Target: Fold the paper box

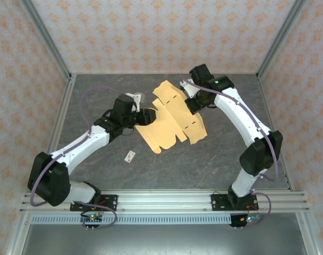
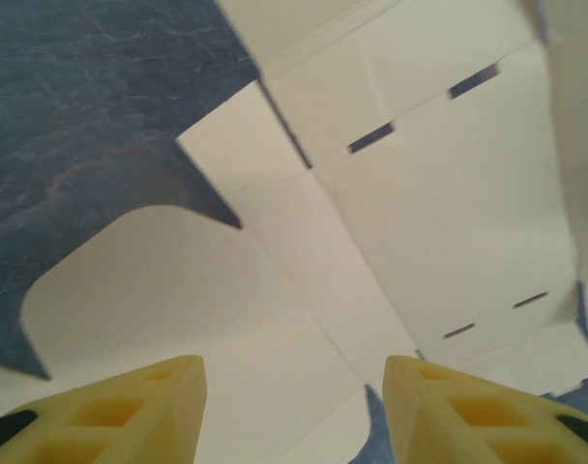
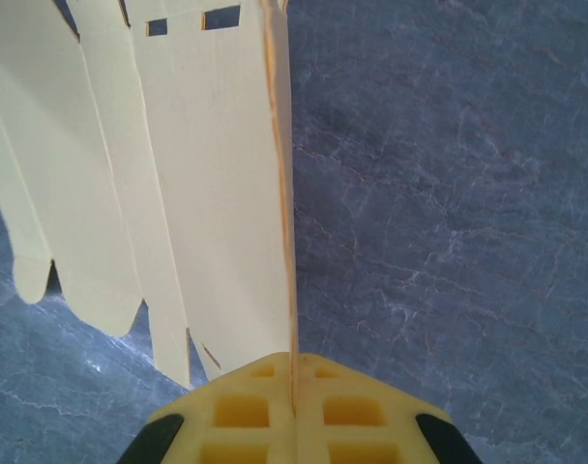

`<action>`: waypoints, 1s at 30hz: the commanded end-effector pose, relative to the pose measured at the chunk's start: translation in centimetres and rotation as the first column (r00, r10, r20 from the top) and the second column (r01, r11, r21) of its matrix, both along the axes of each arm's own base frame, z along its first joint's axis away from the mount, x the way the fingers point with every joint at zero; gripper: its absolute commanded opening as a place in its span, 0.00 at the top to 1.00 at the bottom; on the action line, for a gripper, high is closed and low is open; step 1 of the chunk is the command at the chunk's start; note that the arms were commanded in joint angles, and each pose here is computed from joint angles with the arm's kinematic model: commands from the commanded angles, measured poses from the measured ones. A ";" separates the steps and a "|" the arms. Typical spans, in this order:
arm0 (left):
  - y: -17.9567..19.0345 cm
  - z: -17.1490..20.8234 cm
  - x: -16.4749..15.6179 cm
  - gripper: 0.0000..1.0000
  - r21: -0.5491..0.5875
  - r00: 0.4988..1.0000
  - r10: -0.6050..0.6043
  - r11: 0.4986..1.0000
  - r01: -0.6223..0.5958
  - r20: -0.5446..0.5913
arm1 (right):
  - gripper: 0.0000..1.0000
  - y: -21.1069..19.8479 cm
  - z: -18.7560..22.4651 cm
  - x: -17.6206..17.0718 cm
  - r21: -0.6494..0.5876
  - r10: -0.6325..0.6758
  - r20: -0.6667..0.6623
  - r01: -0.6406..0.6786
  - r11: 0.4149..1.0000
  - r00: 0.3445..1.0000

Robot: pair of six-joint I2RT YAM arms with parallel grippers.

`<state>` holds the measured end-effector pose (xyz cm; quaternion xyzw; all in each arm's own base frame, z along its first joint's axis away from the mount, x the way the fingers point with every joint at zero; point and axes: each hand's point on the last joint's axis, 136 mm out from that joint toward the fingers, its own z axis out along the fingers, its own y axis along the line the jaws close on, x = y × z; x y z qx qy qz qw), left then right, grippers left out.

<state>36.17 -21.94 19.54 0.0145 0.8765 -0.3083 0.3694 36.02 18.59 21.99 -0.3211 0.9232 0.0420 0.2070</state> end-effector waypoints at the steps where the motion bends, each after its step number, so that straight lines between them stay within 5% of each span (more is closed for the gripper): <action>1: -1.2 0.0 1.5 0.51 -0.108 0.998 0.062 0.992 -0.062 -0.005 | 1.00 -0.5 -1.1 0.3 -0.078 -0.049 -0.026 0.046 0.996 0.998; 8: -5.8 -3.0 3.5 0.66 -0.253 0.993 0.014 0.966 -0.045 -0.121 | 1.00 0.3 -2.1 1.7 -0.100 -0.044 -0.050 0.038 0.994 0.998; 20: -9.8 -3.8 5.0 0.77 -0.354 0.987 -0.002 0.934 -0.055 -0.160 | 1.00 0.5 -1.7 1.9 -0.091 -0.041 -0.050 0.036 0.995 0.998; 30: -9.2 -5.6 5.0 0.84 -0.308 0.980 0.043 0.946 -0.103 -0.195 | 1.00 0.4 -1.5 2.0 -0.096 -0.048 -0.044 0.044 0.994 0.998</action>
